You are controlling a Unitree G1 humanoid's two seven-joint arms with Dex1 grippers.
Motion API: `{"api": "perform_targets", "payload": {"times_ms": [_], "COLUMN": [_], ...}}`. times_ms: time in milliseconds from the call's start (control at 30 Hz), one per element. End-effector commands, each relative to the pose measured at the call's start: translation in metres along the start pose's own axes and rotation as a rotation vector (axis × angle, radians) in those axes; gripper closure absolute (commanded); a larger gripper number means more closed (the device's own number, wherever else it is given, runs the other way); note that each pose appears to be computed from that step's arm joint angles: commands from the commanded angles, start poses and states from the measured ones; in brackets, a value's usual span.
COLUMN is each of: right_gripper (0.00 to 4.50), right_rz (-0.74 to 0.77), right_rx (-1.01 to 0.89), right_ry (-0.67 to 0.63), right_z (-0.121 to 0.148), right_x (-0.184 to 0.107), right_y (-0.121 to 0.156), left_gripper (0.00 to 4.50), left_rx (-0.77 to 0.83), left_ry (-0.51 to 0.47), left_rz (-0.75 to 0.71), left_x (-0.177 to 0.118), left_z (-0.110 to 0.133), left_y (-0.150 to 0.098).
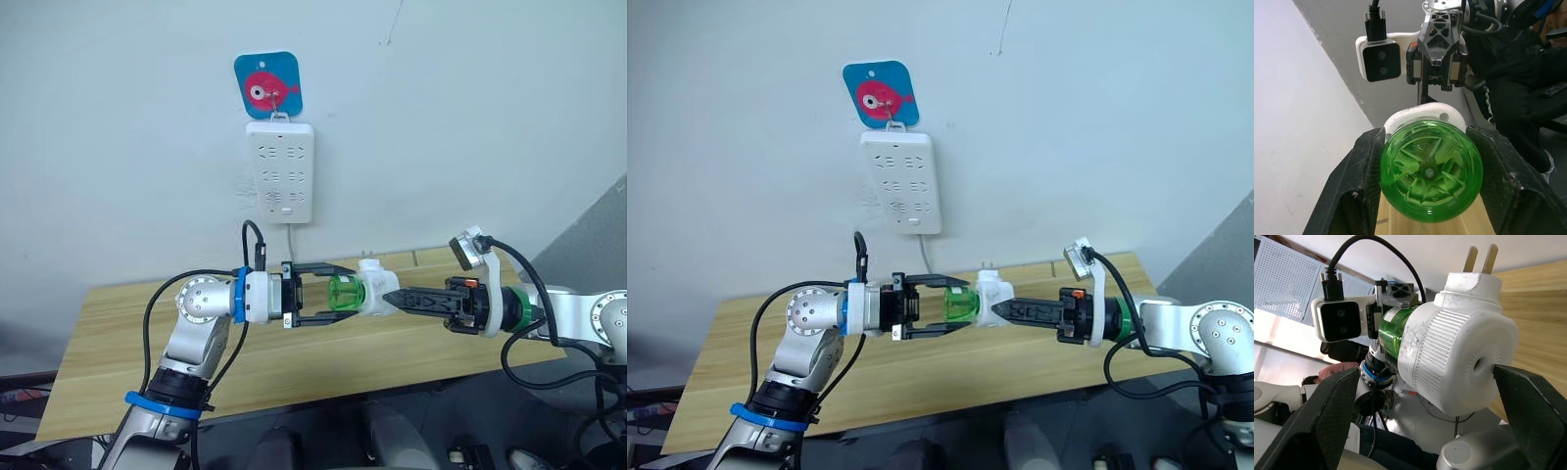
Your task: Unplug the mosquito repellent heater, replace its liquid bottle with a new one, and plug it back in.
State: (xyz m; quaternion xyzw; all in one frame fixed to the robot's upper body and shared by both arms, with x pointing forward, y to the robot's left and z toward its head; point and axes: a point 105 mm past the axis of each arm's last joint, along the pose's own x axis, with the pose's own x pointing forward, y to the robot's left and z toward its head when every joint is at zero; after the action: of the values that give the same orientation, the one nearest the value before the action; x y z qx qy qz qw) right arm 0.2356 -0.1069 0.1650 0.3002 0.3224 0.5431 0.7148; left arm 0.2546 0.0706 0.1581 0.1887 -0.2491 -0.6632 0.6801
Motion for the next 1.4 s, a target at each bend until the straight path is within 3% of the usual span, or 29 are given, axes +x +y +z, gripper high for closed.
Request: {"api": "perform_targets", "payload": {"times_ms": [33,267,567,1133,1400], "right_gripper": [0.0,0.0,0.0,0.0,0.0], "right_rz": [0.05,-0.031,-0.03,0.114,0.122], "right_rx": [-0.035,-0.008,0.031,-0.022,-0.048], "right_ry": [0.008,0.011,-0.05,-0.058,-0.059], "right_z": [0.002,-0.004,-0.008,0.002,0.004], "right_x": [-0.008,-0.026,-0.01,0.002,0.002], "right_y": [0.017,0.005,-0.012,0.03,0.035], "left_gripper": [2.18,2.18,2.2,2.2,2.2], "left_rx": [0.053,0.059,0.065,0.04,0.031], "left_ry": [-0.036,-0.041,-0.06,-0.039,-0.023], "left_rz": [-0.009,0.004,0.01,0.002,-0.003], "left_x": [0.005,0.005,0.01,0.007,0.005], "left_z": [0.012,0.014,0.019,0.01,0.005], "left_y": [0.0,0.003,0.005,-0.004,-0.007]}}
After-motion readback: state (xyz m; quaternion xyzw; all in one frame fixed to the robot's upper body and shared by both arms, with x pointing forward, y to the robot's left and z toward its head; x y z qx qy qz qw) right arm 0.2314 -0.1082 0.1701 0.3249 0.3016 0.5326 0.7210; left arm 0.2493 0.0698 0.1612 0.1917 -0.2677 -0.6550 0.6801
